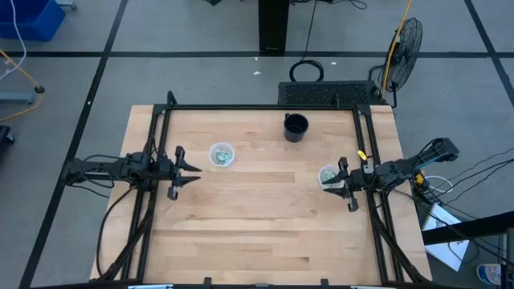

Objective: Pick and place items into bin
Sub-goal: Return to Home Position

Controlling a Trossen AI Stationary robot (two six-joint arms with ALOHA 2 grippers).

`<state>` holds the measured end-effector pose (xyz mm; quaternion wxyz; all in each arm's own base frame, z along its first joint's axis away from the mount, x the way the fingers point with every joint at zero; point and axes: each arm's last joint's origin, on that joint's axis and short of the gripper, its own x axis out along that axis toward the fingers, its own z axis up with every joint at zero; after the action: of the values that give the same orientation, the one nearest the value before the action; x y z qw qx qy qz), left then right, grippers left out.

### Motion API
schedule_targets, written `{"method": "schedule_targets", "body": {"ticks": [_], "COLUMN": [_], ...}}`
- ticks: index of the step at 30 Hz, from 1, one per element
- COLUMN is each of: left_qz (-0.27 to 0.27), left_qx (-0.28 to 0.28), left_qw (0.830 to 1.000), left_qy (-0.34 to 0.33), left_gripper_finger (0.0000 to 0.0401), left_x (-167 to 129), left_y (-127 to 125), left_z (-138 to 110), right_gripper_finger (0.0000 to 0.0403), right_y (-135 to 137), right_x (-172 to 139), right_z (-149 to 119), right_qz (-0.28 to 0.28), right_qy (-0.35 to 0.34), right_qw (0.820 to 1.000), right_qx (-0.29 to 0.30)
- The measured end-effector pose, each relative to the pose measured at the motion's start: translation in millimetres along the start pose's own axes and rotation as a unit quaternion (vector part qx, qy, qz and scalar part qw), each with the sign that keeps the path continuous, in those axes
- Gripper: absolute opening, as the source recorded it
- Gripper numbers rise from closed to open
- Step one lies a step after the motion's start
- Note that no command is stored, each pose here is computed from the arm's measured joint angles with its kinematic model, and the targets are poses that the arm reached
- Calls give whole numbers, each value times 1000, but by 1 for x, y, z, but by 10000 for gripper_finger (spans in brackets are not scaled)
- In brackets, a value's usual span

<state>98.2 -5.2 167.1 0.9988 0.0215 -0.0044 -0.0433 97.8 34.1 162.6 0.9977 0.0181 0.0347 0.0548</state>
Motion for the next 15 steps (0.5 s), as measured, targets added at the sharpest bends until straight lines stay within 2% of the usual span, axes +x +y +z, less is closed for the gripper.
{"method": "schedule_targets", "body": {"ticks": [15], "left_qz": [21], "left_qx": [-2], "left_qw": [1000], "left_qy": [-1], "left_gripper_finger": [118], "left_x": [0], "left_y": [1], "left_z": [0], "right_gripper_finger": [95], "right_y": [0], "right_x": [0], "right_z": [3], "right_qz": [0], "right_qy": [-15], "right_qw": [1000], "right_qx": [7]}}
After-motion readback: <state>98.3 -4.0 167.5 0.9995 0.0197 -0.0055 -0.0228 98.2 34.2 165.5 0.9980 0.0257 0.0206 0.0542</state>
